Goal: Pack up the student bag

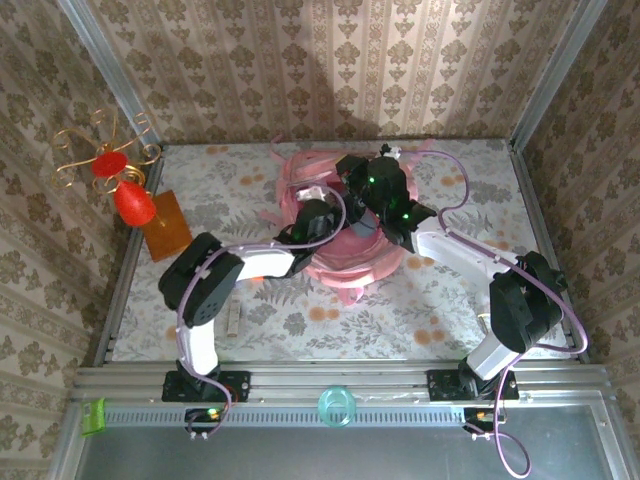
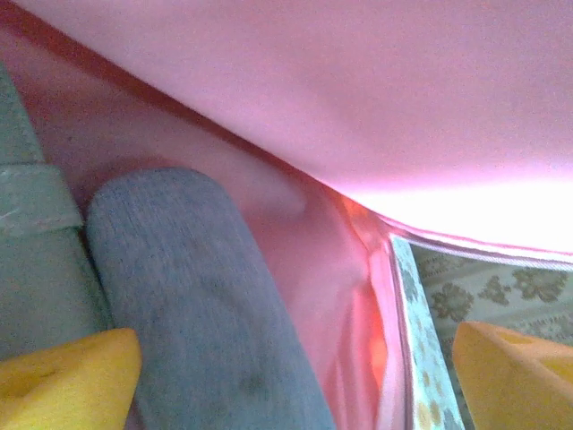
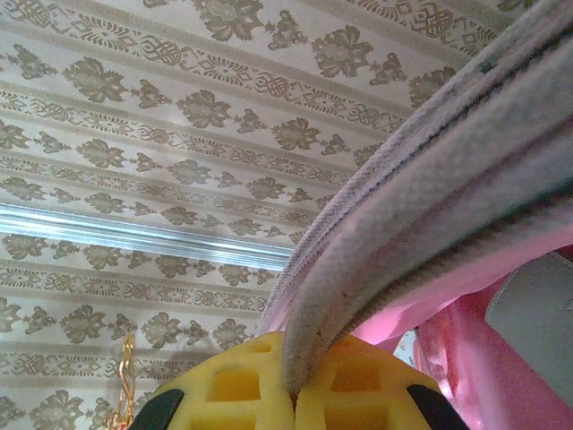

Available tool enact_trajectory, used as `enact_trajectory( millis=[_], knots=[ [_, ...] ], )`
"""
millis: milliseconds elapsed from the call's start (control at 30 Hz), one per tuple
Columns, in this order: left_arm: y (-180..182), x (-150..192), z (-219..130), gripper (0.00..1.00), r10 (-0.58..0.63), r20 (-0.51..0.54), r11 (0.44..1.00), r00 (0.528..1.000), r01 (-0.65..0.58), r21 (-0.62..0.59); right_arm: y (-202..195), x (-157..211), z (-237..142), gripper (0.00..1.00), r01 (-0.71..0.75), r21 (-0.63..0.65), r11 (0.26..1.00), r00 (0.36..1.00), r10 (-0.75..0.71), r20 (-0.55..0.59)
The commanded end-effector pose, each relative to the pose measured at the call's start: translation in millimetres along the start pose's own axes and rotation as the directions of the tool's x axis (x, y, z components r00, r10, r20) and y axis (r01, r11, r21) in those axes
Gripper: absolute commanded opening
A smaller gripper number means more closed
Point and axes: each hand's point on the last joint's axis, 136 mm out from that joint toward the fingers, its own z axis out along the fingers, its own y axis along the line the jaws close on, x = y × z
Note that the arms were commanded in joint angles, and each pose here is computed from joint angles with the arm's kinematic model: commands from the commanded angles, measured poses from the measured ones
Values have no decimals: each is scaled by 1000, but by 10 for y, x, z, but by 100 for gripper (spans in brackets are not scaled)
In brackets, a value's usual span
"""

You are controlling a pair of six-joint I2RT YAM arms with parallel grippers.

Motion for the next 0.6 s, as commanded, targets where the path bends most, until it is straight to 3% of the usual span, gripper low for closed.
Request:
enact_trajectory(
  millis=[0,133,300,467,567],
  knots=[
    [-183,19,-271,90,57,-37,995,998,-54,79,490,-364,-223,0,-1,-172,985,996,17,93],
    [-194,152,-591,90,147,-131,986,981,-134,102,209,-407,-254,0,-9,-119,993,997,19,76],
    [-35,364,-1154,87,249,-286,967,925,-224,118,-360,-280,-480,0,28,-6,1000,999,-29,-18],
    [161,148,-1709,86,360,-262,930,895,-365,31,-1209,10,-896,0,164,193,967,980,-137,-142],
    [204,-93,-1803,86,370,-253,923,894,-385,-11,-1728,70,-1097,2,252,319,914,956,-184,-229]
  ],
)
